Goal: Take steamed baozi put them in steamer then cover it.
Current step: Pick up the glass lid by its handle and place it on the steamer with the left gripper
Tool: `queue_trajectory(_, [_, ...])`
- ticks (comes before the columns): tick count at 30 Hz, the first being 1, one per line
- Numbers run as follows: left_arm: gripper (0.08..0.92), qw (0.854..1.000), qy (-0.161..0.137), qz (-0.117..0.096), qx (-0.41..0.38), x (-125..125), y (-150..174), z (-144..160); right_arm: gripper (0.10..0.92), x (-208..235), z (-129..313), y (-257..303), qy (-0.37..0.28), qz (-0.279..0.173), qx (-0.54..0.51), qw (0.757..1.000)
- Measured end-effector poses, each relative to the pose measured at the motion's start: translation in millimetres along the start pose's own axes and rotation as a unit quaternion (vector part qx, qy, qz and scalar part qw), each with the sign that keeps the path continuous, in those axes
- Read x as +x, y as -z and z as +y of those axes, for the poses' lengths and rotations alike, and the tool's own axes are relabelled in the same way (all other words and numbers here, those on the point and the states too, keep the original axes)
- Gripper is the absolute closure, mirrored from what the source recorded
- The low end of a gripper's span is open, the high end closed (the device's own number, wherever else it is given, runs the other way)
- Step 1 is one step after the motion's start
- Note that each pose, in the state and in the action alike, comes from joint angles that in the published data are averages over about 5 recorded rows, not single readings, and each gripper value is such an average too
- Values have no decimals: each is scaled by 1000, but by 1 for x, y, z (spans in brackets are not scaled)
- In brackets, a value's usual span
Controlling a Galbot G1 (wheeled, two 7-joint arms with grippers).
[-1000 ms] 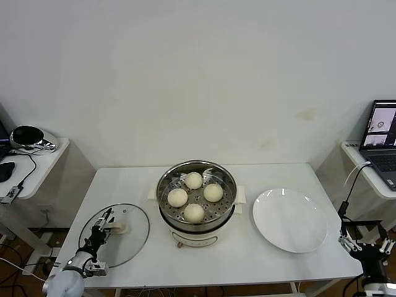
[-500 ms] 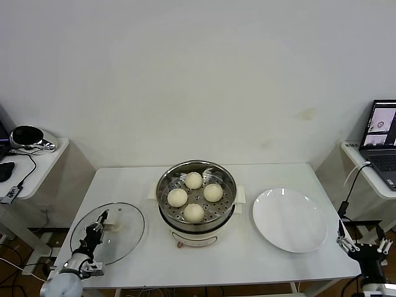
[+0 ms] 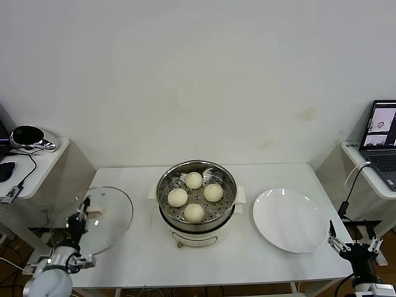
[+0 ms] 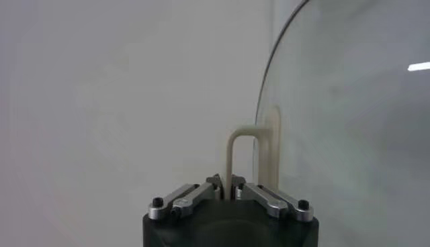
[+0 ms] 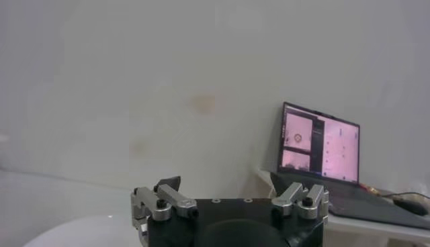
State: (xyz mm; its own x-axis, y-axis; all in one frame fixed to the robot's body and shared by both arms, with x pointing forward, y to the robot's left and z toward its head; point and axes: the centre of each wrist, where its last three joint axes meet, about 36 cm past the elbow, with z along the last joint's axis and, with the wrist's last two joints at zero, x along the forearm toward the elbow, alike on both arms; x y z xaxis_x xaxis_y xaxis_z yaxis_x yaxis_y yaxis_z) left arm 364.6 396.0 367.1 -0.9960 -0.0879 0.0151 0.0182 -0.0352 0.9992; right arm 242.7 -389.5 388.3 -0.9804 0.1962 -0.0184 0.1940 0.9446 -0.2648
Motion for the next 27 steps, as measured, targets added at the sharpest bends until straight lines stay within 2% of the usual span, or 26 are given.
queue_trajectory(6, [856,1000,15,4,8,-5,18,56,200,1,8,-1,7,-2,0,1000])
queue_trajectory(12, [856,999,20,-16,24,-9,50,100,200,0,16,-2,11,-7,3,1000])
queue_trajectory(19, [856,998,6,-45,48,-19,105,117,200,-1,30,-6,14,-8,7,1000])
queue_trajectory(27, [856,996,-7,-69,64,-38,175,125,200,0,42,-13,17,-3,14,1000])
